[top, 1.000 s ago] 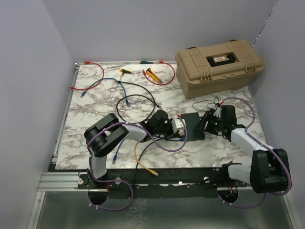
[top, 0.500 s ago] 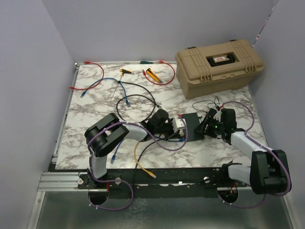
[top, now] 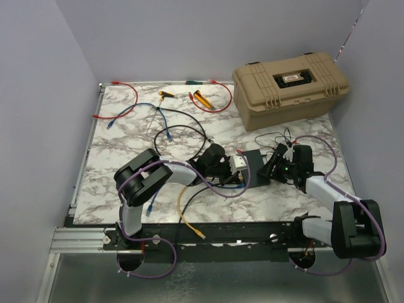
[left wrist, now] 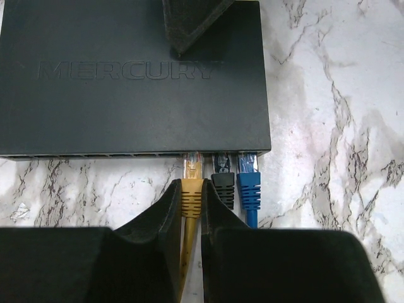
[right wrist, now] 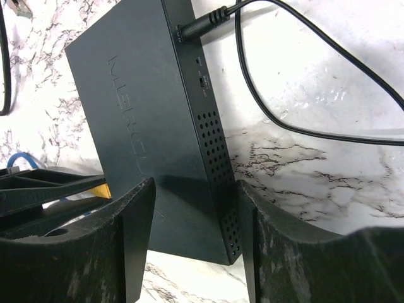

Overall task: Insert the plug into the switch port
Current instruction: Insert the connector into the switch port.

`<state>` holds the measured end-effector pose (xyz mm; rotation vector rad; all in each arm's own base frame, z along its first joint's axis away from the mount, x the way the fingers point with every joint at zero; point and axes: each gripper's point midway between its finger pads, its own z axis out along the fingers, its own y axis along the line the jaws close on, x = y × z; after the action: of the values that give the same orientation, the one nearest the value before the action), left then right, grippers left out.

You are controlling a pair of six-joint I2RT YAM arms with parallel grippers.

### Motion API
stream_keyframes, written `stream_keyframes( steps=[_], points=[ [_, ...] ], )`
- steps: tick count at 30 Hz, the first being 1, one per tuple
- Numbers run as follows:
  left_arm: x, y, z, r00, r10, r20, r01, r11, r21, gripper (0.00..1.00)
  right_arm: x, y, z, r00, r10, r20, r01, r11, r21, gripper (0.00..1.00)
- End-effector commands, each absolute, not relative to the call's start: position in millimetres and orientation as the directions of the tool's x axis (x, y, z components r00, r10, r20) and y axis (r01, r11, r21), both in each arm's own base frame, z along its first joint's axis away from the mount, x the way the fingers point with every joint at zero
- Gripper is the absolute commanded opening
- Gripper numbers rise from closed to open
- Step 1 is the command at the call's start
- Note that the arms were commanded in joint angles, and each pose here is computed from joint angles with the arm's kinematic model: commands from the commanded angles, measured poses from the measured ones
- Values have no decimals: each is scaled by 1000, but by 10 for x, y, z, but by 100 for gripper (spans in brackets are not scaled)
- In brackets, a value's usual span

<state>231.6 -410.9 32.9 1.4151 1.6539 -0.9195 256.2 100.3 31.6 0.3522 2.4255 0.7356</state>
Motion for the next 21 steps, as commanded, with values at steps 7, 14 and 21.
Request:
stream_keyframes(
  steps=[7,14,21],
  points=[
    [2249,-4358,532,-131,358,-925,989,118,-94,0,2356,1234,279,-853,391,-346,65,737,673,55],
    [2283,-4421,577,-131,340,-931,987,130,-91,0,2348,1280,274,-857,382,-347,40,719,694,55],
    [2342,-4480,660,-126,314,-941,986,147,-82,0,2289,1310,254,-866,375,-330,37,707,707,55]
  ],
)
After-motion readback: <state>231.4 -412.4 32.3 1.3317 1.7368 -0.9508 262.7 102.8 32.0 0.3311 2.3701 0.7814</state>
